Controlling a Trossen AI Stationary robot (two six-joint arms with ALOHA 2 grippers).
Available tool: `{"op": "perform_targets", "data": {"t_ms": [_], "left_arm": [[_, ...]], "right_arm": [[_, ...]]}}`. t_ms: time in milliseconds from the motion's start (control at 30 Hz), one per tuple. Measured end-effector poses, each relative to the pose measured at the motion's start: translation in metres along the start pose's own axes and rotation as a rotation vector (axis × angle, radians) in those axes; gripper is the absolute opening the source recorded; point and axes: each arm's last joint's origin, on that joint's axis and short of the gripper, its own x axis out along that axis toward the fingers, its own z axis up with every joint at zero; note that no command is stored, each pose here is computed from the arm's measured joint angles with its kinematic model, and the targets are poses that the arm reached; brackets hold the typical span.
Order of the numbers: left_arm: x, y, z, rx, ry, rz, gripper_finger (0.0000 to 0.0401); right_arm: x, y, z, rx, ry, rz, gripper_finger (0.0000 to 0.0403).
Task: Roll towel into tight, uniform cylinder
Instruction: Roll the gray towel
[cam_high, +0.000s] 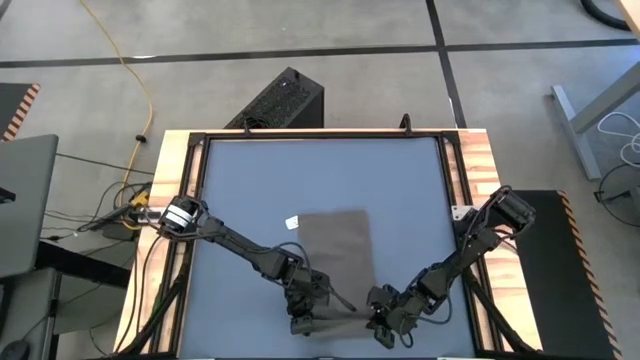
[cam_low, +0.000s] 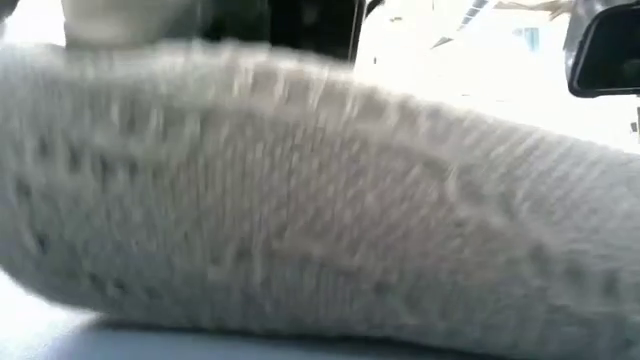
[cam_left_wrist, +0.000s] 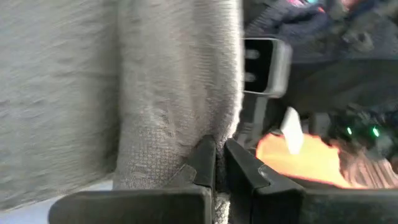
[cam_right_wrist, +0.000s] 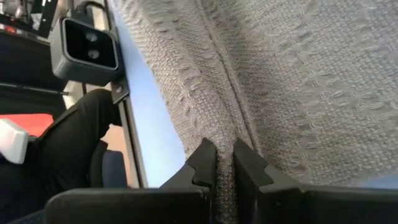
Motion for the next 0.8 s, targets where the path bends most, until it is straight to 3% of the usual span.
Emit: {"op": "perform_targets", "data": {"t_ms": [133, 333, 500, 633, 800], "left_arm": [[0.002, 0.015, -0.006, -0.038, -0.046, 0.079, 0.0008], [-0.002, 0.011, -0.009, 0.018, -0.075, 0.117, 0.0042], [-0.020, 0.006, -0.019, 0.045, -0.114, 0.304, 0.0057], [-0.041, -0.008, -0.034, 0.104, -0.179, 0.482, 0.0058], [-0.059, -0.042, -0.047, 0.265, -0.356, 0.551, 0.0058]], "right_arm": [[0.001, -0.004, 0.006, -0.003, -0.007, -0.016, 0.0048], [0.013, -0.015, 0.013, 0.024, 0.015, -0.049, 0.0048], [0.018, -0.020, 0.020, 0.044, 0.021, -0.057, 0.0048], [0.018, -0.022, 0.025, 0.060, 0.010, -0.056, 0.0048], [0.019, -0.024, 0.029, 0.070, 0.006, -0.060, 0.0048]]}}
